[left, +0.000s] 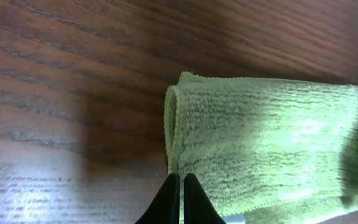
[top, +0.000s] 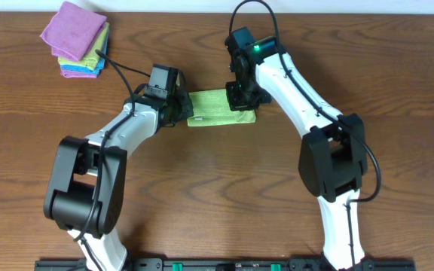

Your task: Fold the cloth

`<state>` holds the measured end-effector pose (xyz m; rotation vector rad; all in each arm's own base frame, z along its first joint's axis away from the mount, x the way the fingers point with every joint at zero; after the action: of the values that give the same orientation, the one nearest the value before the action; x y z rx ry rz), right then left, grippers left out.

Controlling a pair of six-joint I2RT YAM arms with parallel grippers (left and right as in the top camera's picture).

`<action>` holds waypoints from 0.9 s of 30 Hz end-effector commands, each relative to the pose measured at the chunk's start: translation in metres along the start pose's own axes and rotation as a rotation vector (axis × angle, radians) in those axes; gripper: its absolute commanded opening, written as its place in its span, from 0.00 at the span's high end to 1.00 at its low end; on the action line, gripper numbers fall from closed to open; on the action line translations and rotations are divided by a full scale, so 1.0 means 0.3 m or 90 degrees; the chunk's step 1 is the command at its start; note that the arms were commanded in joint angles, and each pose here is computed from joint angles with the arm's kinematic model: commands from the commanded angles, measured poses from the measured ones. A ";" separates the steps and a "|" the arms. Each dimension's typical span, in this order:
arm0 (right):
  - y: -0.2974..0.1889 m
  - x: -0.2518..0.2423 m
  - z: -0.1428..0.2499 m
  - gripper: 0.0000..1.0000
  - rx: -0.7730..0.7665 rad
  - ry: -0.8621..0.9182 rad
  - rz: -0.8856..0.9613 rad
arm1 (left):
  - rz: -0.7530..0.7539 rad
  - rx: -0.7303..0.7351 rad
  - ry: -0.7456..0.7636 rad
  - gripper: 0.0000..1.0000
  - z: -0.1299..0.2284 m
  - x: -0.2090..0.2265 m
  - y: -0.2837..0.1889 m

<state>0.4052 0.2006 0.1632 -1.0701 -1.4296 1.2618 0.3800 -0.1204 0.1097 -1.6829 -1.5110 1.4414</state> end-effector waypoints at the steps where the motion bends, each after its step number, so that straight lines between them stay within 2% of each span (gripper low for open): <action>1: -0.049 0.004 -0.014 0.99 -0.029 0.006 -0.011 | -0.019 0.014 -0.006 0.94 0.023 0.020 0.048; 11: -0.061 0.005 -0.013 0.99 -0.033 0.006 -0.013 | -0.020 0.023 -0.019 0.94 0.032 0.029 0.076; 21: -0.195 0.025 -0.008 0.98 -0.097 -0.009 -0.029 | -0.010 0.030 -0.019 0.94 0.035 0.025 0.077; 27: -0.219 0.077 0.009 0.99 -0.109 -0.032 -0.037 | -0.009 0.031 -0.015 0.94 0.041 0.017 0.078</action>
<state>0.4021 0.2056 0.2118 -1.1113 -1.5550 1.1743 0.3822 -0.1233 0.0916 -1.6500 -1.5032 1.4808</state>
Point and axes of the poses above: each gripper's point midway between its finger pads, its own y axis out along the fingers, its own x axis along the line the jaws close on, z = x × y, the point moved 10 cm from there along -y, back along the fingers, and after that the axes turned 3 degrees about -y, right-handed, at the moved point
